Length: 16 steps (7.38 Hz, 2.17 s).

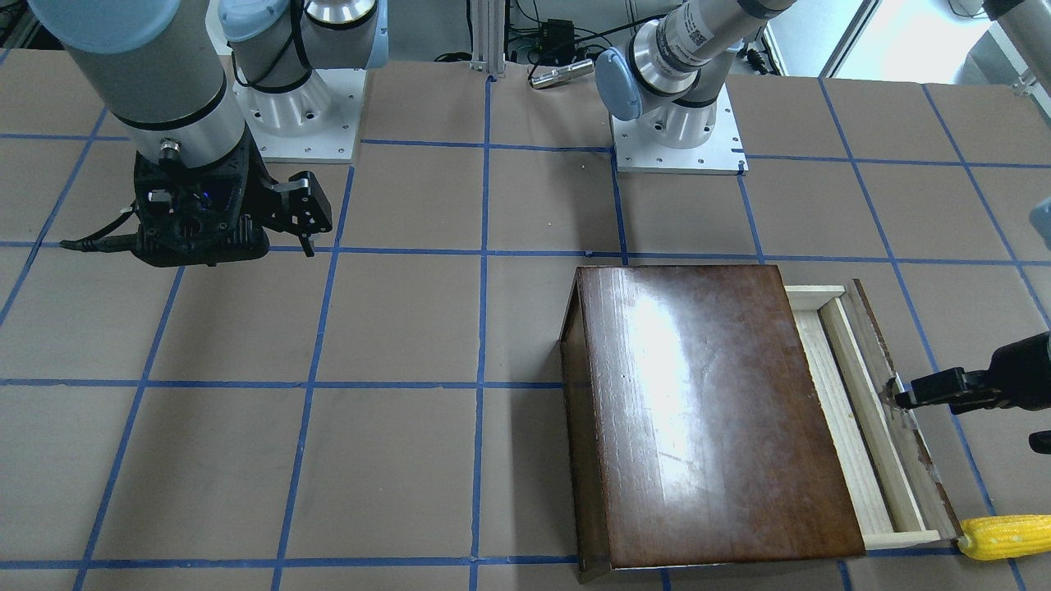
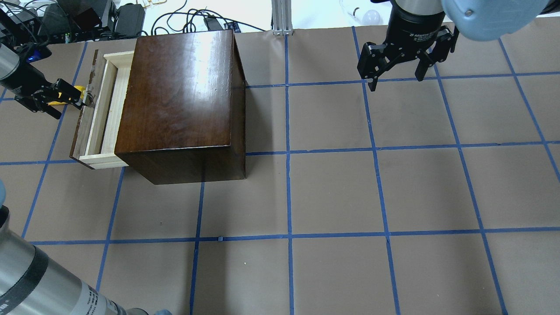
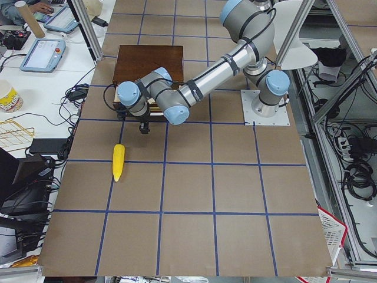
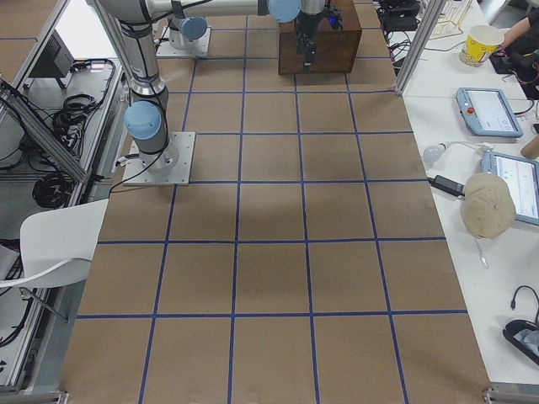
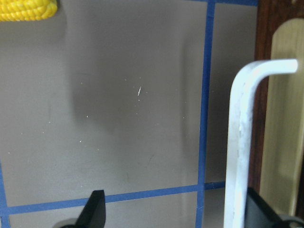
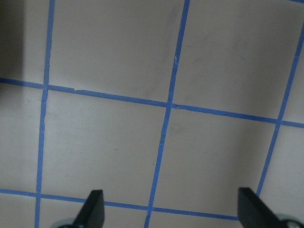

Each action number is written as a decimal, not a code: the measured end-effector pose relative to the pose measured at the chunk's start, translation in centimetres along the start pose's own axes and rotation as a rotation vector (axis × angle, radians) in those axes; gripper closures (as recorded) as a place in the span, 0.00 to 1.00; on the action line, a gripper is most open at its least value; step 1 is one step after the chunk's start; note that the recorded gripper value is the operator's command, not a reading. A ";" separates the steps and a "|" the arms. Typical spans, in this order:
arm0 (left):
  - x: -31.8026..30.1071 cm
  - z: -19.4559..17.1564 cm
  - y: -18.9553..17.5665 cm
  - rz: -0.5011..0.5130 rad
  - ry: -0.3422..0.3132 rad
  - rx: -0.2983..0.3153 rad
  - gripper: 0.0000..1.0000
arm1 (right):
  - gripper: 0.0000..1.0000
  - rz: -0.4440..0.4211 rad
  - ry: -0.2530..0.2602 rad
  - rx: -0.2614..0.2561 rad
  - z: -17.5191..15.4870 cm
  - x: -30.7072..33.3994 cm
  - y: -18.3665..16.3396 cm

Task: Open drawer and put corn inside
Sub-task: 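Release the handle and move the left gripper over the yellow corn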

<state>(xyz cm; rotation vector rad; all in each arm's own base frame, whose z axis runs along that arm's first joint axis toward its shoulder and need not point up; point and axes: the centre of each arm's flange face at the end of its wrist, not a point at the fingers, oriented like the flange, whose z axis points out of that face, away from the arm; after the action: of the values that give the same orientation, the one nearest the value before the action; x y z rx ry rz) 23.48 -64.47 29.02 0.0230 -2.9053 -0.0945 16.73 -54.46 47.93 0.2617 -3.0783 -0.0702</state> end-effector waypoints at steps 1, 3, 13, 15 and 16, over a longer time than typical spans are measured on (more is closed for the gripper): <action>-0.1 -0.1 -0.1 0.001 -0.002 0.002 0.00 | 0.00 0.000 0.000 0.000 0.0 0.0 0.0; -1.1 -1.3 0.3 -0.006 -0.007 0.014 0.00 | 0.00 0.001 0.000 0.000 0.0 0.0 0.0; -9.1 -2.6 -3.6 0.902 -0.341 -0.007 0.00 | 0.00 0.000 0.000 0.000 0.0 0.0 0.0; -10.3 -2.2 -5.6 1.140 -0.381 -0.039 0.01 | 0.00 0.000 0.000 0.000 0.0 0.0 0.0; -10.7 -1.5 -6.6 1.238 -0.383 -0.054 0.01 | 0.00 0.000 0.000 0.000 0.0 0.0 0.0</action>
<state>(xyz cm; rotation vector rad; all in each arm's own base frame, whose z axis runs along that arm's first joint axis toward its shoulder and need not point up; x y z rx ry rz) 34.30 -70.85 27.58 -1.8837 -2.6745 0.0503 16.73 -54.46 47.93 0.2614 -3.0784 -0.0704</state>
